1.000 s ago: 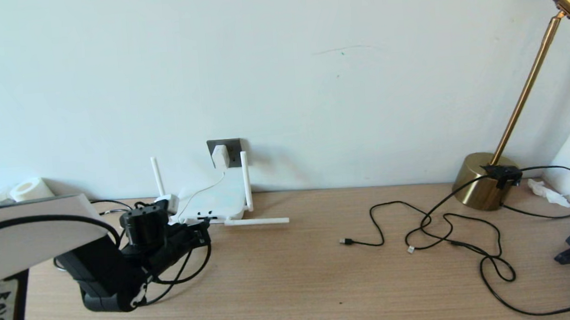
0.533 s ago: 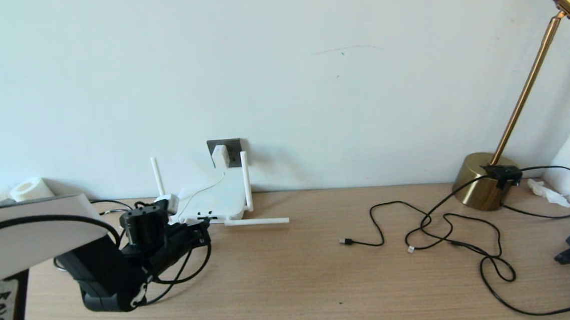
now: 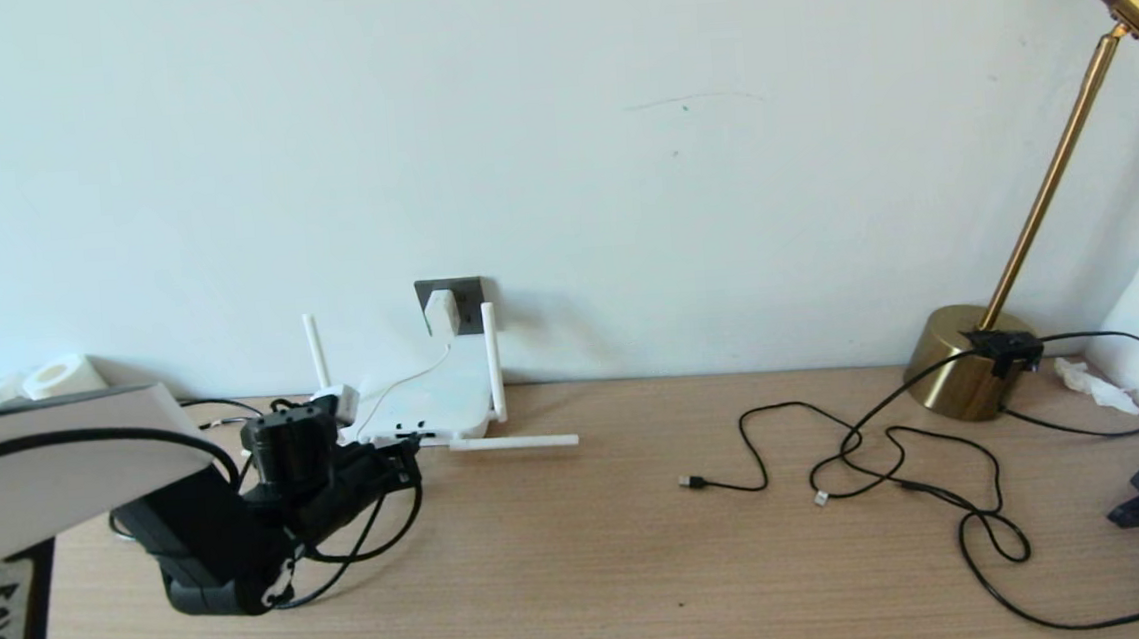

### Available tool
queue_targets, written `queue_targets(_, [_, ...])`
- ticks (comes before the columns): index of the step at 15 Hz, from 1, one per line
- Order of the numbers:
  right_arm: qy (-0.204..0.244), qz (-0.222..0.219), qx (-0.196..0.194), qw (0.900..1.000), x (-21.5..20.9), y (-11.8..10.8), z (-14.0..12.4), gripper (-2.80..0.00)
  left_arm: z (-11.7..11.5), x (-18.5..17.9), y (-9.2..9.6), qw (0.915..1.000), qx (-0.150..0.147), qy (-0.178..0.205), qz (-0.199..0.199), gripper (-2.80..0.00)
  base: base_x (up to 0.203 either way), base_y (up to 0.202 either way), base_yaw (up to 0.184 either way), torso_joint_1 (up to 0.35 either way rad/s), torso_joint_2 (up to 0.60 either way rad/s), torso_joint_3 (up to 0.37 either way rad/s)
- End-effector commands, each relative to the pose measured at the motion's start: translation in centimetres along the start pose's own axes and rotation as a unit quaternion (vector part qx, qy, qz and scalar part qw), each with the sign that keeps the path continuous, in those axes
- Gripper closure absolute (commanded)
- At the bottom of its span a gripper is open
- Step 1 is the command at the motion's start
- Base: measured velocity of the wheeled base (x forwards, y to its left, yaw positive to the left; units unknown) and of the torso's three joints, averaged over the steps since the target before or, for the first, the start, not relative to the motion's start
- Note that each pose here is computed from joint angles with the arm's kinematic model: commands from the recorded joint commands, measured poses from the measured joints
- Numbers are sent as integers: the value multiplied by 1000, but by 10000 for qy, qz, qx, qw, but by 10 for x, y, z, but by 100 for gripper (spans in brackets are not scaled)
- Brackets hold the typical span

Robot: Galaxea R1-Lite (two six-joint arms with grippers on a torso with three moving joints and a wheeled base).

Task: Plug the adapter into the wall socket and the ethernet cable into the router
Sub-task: Plug cable into router interface

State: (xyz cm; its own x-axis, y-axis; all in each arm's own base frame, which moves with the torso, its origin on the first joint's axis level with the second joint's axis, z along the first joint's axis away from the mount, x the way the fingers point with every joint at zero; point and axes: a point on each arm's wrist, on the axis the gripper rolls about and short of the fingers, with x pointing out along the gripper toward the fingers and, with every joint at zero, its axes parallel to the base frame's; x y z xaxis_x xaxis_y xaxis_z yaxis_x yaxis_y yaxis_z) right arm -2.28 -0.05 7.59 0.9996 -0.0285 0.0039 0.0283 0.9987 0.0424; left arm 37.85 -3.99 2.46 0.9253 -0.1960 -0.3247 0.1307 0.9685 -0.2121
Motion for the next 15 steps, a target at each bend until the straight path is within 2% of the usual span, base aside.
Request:
queue_targets(1, [-4,-3,3,10000,0,0,0,0,4,0,0,10000,0,-72,-5,0,0,0,0,0,0,0])
queue_targets(15, [3,-3,3,10000,0,0,0,0,0,3,2,10000,-13,-26,18,0,0,0,0,0,0,0])
